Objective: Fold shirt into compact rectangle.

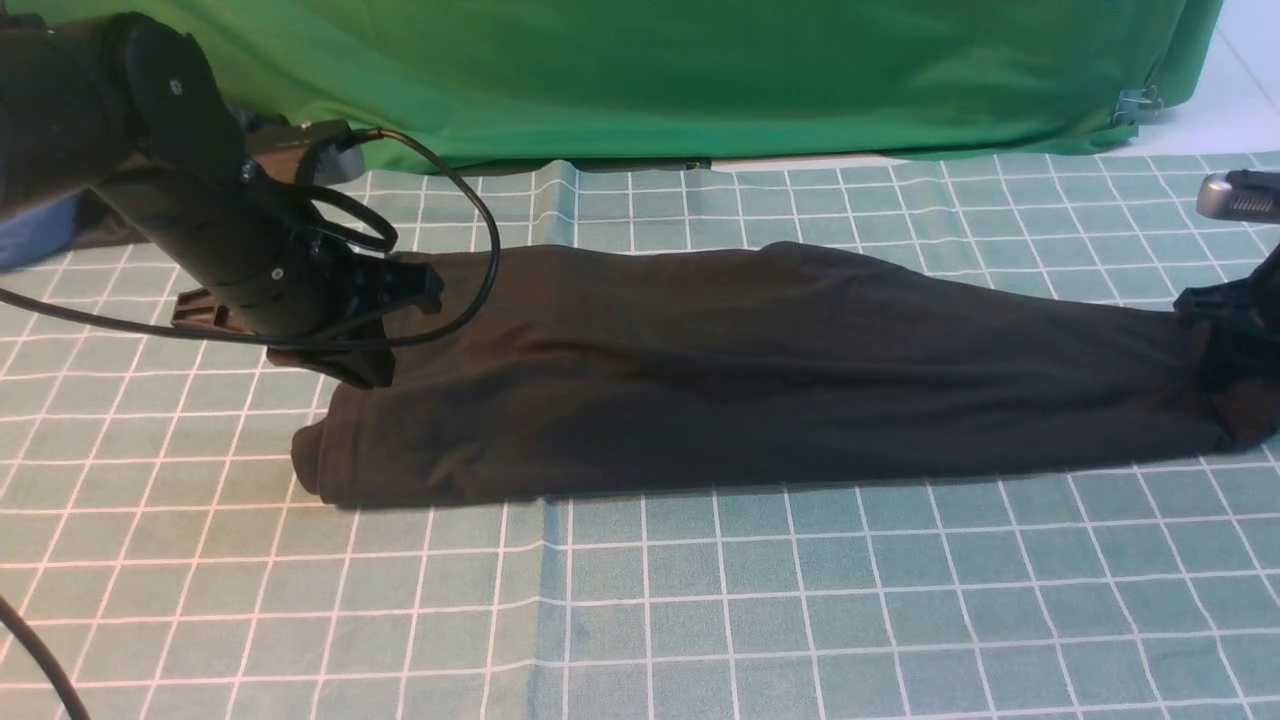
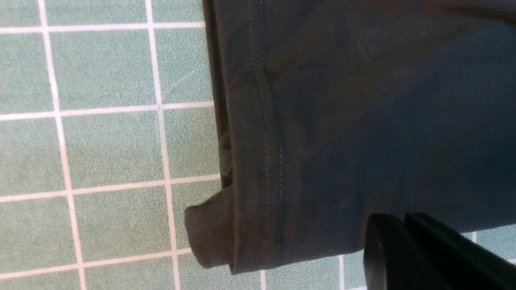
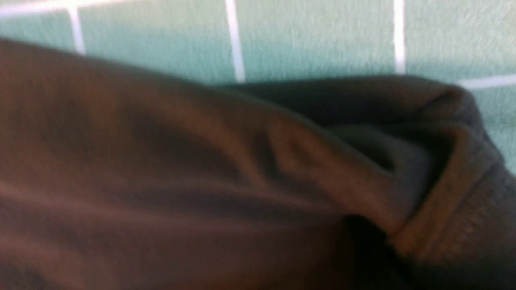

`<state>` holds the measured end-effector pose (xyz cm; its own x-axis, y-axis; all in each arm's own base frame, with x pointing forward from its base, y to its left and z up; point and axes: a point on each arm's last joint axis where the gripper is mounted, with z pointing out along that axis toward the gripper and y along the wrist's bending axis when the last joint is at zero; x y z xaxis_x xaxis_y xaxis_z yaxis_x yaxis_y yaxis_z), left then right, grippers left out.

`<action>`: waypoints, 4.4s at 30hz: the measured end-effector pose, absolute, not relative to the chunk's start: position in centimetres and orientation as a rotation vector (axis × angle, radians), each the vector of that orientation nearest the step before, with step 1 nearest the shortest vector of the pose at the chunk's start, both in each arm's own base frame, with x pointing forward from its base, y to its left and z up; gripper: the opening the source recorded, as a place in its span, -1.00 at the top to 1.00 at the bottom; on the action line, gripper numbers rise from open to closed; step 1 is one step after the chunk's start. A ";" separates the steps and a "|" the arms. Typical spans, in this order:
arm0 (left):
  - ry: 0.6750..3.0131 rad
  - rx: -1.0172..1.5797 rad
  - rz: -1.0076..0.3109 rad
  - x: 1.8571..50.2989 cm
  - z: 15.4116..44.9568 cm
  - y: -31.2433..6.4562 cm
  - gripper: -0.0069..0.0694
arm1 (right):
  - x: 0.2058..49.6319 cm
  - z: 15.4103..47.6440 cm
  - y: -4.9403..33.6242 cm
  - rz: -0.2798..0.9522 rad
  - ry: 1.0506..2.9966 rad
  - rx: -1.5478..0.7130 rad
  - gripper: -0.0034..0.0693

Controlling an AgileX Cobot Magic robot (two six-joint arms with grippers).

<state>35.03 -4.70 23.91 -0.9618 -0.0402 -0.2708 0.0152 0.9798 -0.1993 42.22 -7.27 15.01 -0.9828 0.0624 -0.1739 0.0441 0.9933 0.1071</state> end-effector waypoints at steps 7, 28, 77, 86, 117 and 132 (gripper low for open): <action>2.840 0.002 -0.277 34.7 24.6 -4.1 0.80 | 42.0 17.3 -8.9 0.120 2.993 0.065 0.78; 2.714 -0.131 -0.250 31.1 31.0 -0.1 0.80 | 41.9 31.2 0.6 0.182 2.769 -0.100 0.79; 2.661 -0.056 -0.424 31.3 31.4 -1.3 0.80 | 40.2 27.3 28.0 0.668 2.527 -0.646 0.07; 2.581 0.176 -0.590 32.4 30.5 -8.4 0.80 | 42.7 30.8 15.1 0.363 2.673 -0.503 0.85; 2.977 0.033 -0.343 37.8 20.2 -11.3 0.79 | 38.4 17.8 14.3 0.334 2.994 -0.618 0.85; 2.978 0.015 -0.577 38.3 18.1 -12.9 0.79 | 38.3 17.1 15.8 0.531 2.997 -0.678 0.85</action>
<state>38.25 -12.85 18.07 -0.9941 -0.0107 -0.1083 0.0305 0.9278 -0.3717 38.32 15.83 17.07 -0.9051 -0.4141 -0.0967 -0.4221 0.8473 0.3223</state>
